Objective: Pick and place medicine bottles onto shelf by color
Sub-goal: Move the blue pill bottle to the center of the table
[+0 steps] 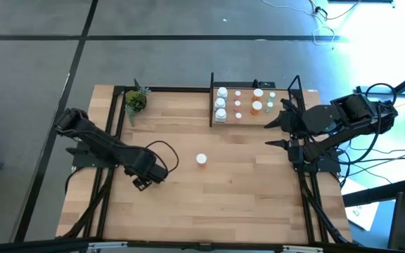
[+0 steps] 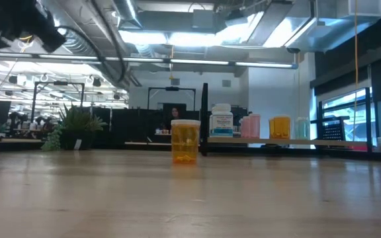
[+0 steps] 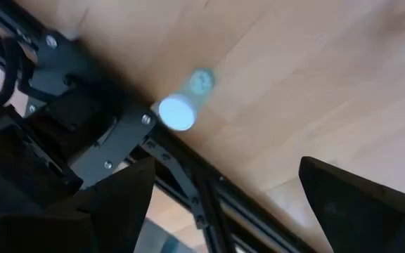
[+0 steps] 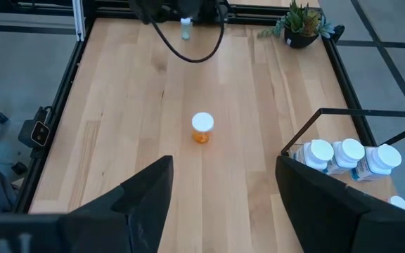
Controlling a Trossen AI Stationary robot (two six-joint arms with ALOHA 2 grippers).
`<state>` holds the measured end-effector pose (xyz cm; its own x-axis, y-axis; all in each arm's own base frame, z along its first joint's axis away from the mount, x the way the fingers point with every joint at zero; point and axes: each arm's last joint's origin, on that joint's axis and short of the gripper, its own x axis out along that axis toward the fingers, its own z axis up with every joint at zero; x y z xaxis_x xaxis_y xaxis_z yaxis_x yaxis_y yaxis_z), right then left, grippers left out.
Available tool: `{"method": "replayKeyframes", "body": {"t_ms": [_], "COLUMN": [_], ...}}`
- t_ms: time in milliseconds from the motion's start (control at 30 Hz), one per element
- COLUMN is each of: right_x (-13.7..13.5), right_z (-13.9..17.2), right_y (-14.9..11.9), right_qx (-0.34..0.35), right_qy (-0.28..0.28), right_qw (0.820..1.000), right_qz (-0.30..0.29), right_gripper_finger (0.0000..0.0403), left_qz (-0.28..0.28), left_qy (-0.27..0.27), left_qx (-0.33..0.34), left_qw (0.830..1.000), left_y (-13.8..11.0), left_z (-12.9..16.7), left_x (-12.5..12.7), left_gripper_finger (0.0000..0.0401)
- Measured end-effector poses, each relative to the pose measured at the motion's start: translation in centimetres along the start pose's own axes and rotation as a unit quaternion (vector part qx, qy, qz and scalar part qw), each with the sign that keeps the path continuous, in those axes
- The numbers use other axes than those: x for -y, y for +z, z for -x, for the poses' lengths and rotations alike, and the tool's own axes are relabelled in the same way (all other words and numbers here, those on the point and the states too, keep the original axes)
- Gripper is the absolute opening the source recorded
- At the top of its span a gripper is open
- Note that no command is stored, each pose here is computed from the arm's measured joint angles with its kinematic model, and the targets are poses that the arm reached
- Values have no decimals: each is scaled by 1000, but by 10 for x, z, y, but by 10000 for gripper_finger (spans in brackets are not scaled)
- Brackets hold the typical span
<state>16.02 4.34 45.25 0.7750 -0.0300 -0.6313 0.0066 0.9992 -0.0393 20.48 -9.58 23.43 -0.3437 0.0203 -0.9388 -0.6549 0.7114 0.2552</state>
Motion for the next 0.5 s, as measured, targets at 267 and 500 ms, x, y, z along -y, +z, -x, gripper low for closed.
{"method": "replayKeyframes", "body": {"t_ms": [267,500], "right_x": [0,0], "right_z": [0,0], "right_y": [0,0], "right_qx": [0,0], "right_qy": [0,0], "right_qw": [1000,1000], "right_qz": [0,0], "right_gripper_finger": [252,252], "left_qz": [-12,-28], "left_qy": [27,39], "left_qx": [-12,-18], "left_qw": [999,999], "left_y": [2,4], "left_z": [-30,-49], "left_x": [-4,-7], "left_gripper_finger": [347,347]}}
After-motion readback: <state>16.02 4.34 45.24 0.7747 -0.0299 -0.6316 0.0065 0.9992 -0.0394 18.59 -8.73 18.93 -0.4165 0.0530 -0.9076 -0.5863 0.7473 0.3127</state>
